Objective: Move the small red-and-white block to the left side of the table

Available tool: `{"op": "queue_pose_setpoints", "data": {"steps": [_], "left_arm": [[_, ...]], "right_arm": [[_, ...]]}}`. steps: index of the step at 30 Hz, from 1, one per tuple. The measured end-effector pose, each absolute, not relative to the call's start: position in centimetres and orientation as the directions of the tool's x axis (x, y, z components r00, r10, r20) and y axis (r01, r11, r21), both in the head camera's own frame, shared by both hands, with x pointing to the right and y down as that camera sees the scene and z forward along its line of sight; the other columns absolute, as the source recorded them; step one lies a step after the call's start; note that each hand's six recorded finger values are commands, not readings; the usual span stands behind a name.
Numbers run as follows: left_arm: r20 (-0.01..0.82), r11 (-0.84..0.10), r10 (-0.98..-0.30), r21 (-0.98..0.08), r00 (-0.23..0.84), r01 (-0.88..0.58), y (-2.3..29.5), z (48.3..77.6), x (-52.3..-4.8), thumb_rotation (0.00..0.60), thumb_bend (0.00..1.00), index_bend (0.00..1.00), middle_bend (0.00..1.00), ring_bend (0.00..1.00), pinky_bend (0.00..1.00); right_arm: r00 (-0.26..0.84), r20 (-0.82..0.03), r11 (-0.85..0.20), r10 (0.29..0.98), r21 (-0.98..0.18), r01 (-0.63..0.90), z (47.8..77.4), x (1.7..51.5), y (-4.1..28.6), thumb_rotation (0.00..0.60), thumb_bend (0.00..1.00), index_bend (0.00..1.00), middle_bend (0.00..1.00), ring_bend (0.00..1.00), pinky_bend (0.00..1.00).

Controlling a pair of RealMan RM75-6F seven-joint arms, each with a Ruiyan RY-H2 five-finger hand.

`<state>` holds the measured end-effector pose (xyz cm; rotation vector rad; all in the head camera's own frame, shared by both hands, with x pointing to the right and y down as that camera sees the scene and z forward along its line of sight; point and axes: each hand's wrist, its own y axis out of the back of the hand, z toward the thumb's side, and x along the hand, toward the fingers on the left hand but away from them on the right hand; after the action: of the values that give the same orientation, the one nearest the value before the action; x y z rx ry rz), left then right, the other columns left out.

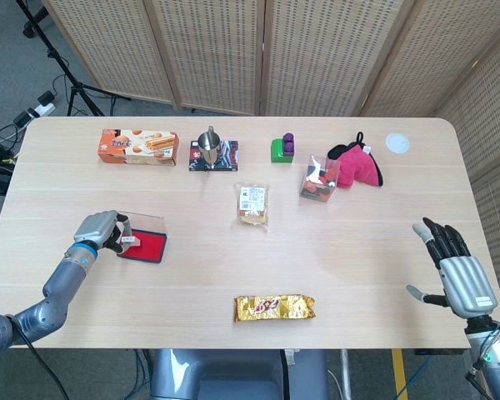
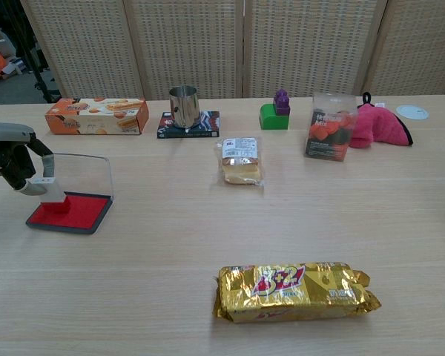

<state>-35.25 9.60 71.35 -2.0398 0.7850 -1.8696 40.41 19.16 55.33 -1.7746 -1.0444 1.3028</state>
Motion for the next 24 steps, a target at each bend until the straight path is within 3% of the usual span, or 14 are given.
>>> {"op": "queue_pose_setpoints", "data": {"steps": [24], "left_arm": [[0.852,-0.827,-0.523,-0.511,-0.008,-0.234,9.9,72.9,-36.1,0.600,0.40,0.65,1.00,1.00,1.00]], "right_arm": [[0.170,-0.410,-0.439,0.896,-0.875,0.204,55.4,40.4,19.2,0.600,0.00,0.00,0.00,0.00,0.00]]}}
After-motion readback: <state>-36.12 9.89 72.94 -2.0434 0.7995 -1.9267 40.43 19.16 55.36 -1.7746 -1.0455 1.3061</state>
